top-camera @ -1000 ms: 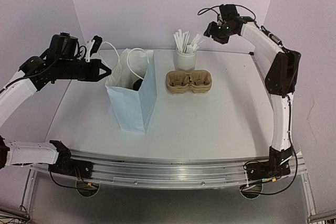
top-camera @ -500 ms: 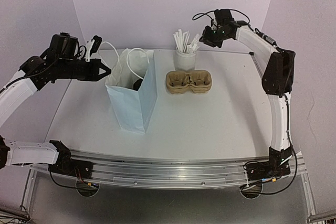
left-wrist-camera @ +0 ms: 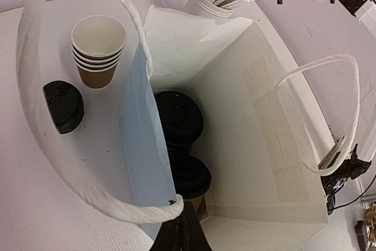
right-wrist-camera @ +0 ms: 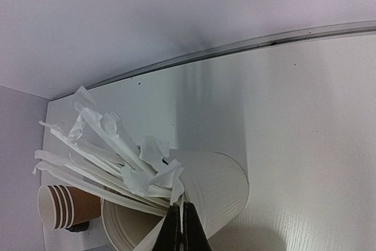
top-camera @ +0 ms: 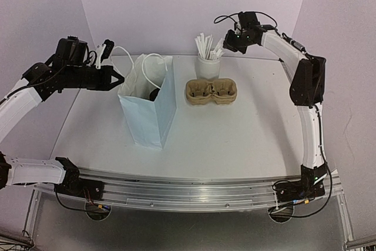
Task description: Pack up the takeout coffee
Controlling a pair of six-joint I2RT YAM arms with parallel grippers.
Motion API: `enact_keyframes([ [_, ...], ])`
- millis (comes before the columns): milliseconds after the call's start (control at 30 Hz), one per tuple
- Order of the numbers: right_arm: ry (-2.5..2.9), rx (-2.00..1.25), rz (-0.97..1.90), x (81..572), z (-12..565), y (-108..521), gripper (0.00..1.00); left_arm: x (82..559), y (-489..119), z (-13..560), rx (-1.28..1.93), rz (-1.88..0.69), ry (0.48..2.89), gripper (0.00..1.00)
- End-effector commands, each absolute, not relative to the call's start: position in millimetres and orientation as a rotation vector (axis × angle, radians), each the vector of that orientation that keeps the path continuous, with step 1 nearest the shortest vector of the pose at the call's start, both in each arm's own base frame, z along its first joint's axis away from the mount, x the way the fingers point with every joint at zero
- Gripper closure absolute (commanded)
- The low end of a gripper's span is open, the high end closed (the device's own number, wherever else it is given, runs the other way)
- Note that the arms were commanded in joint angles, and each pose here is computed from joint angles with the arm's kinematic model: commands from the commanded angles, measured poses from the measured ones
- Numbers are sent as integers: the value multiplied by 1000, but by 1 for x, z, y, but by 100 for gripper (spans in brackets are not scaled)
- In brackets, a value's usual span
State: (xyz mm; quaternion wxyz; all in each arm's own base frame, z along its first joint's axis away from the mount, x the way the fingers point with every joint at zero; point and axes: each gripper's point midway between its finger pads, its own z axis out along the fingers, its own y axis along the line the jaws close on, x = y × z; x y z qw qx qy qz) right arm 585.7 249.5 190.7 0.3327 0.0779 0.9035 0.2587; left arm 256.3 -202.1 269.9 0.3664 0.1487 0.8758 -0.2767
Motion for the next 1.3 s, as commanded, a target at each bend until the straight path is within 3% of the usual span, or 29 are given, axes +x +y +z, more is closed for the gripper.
enact_keyframes([
  [0,2298,186,676,577,229,242,100,259,-200,272,388,-694,2237,100],
  [533,2074,63,707,528,365,229,100,256,-202,272,387,-721,2232,100],
  [933,1777,-248,934,437,496,256,100,258,-195,268,294,-709,2255,100],
  [1067,1686,-291,1035,417,520,280,100,258,-190,263,189,-727,2284,100],
  [1267,1719,-462,1300,378,510,369,100,255,-191,257,132,-777,2310,100],
])
